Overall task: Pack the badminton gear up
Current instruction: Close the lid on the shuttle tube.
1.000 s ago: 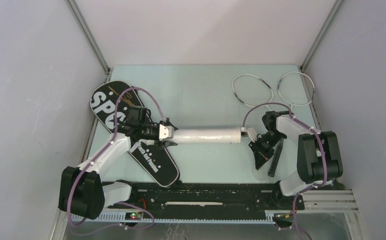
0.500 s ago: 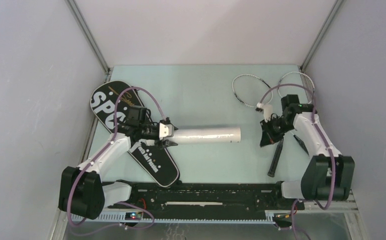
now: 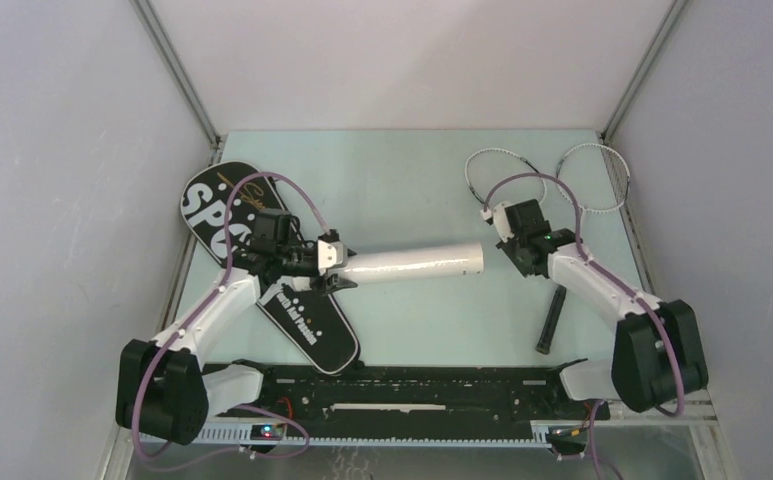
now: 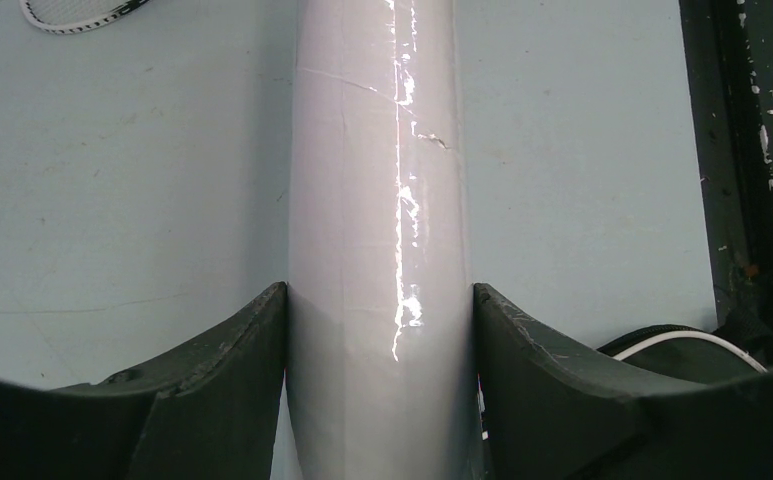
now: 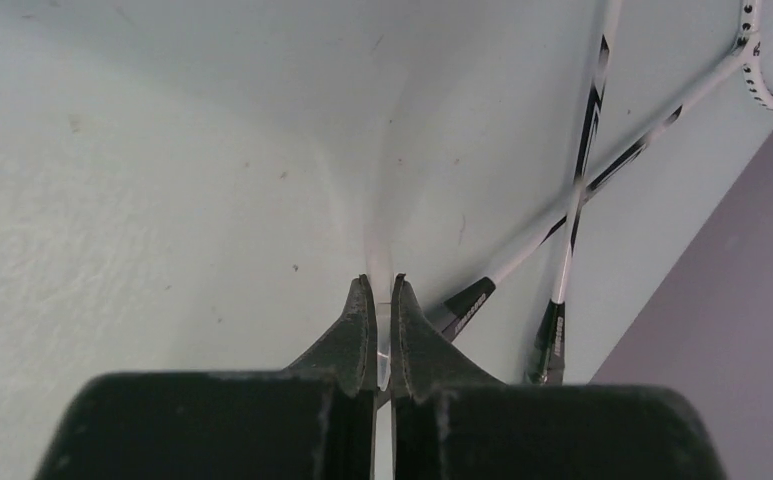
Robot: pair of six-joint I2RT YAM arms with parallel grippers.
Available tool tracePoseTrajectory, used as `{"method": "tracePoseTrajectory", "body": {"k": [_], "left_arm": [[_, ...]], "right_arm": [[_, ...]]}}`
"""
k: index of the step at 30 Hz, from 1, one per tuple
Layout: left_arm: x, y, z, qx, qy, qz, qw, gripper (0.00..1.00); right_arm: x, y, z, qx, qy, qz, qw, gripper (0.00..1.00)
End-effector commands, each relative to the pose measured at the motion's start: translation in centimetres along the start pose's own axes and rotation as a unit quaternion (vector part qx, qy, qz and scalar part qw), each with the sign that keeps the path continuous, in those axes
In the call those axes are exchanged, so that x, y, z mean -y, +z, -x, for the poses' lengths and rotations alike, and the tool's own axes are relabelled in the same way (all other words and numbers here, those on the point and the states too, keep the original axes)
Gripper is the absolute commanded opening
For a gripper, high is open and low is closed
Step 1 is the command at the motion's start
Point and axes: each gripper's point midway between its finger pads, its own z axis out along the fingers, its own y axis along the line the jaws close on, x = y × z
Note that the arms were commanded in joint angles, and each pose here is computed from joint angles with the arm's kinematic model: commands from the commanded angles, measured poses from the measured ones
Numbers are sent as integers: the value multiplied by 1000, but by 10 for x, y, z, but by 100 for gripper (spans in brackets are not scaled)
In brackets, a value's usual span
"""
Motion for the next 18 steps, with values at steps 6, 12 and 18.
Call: {"method": "tracePoseTrajectory", "body": {"k": [6, 12, 18], "left_arm": [[2, -6, 4, -1, 37, -1, 999, 46], [7, -8, 0, -10, 41, -7, 999, 46], [8, -8, 1, -9, 41, -9, 999, 46]], "right_arm": [[-7, 36, 6, -7, -9, -20, 1000, 16], [-37, 38, 3, -7, -10, 64, 998, 42], [-42, 28, 1, -3, 3, 107, 994, 53]]}}
